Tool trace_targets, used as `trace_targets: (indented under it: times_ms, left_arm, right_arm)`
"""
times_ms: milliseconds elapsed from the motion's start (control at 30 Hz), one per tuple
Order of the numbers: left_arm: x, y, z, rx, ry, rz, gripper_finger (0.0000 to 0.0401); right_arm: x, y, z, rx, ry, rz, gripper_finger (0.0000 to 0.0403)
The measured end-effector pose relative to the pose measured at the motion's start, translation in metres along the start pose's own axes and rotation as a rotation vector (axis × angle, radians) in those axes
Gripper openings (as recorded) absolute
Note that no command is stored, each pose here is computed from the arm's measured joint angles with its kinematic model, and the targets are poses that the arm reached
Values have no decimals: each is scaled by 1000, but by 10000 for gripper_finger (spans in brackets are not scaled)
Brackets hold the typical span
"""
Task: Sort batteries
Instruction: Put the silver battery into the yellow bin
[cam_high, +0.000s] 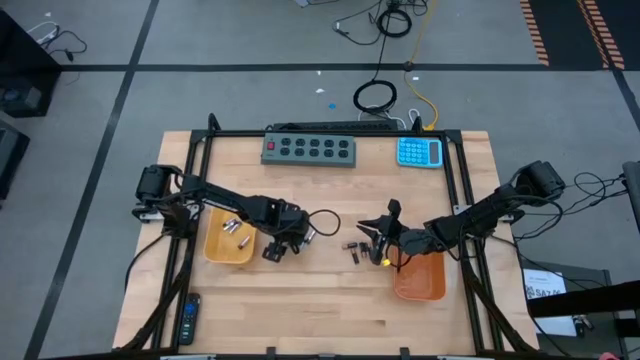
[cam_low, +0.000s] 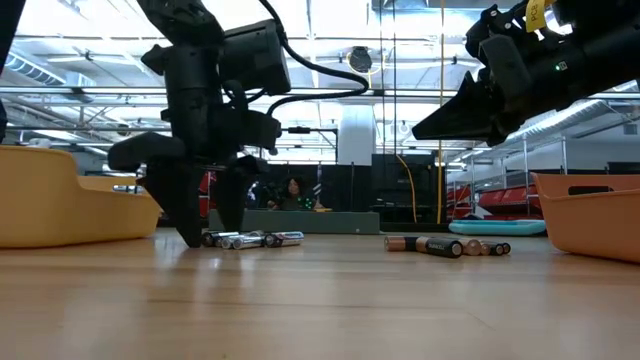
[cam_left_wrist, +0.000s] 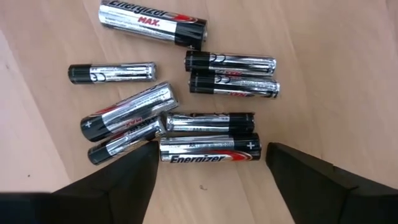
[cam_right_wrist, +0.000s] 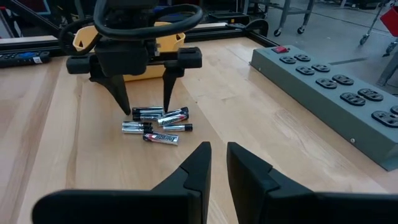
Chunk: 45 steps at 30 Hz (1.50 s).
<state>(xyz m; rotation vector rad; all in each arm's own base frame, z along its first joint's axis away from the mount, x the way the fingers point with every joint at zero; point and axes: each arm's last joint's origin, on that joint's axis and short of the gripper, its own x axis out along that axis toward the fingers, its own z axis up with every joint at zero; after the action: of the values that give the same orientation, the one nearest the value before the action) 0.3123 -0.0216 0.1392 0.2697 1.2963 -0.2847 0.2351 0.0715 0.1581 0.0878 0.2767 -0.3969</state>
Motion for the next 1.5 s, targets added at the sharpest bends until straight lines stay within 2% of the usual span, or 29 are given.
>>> trace_targets:
  times_ms: [233, 600, 967, 1033, 1133, 1267, 1500]
  left_arm:
    - [0, 1, 2, -30, -25, -6, 217]
    - [0, -1, 2, -153, -21, -7, 217]
    - [0, -8, 3, -169, -6, 15, 217]
    - [0, -8, 3, -187, 0, 21, 217]
    - [-5, -10, -1, -209, 23, 25, 217]
    - [-24, -14, 0, -247, -9, 62, 217]
    - [-64, -35, -9, -406, -31, 64, 217]
  right_arm:
    - [0, 0, 0, 0, 0, -1, 43]
    - [1, -1, 0, -19, -1, -7, 43]
    - [5, -7, 2, -39, 0, -34, 43]
    - [6, -6, 2, -38, 12, 11, 43]
    - [7, -2, 2, -32, 44, 170, 43]
    - [14, 5, 1, -64, 63, 182, 43]
    - [45, 35, 5, -168, 166, 248, 43]
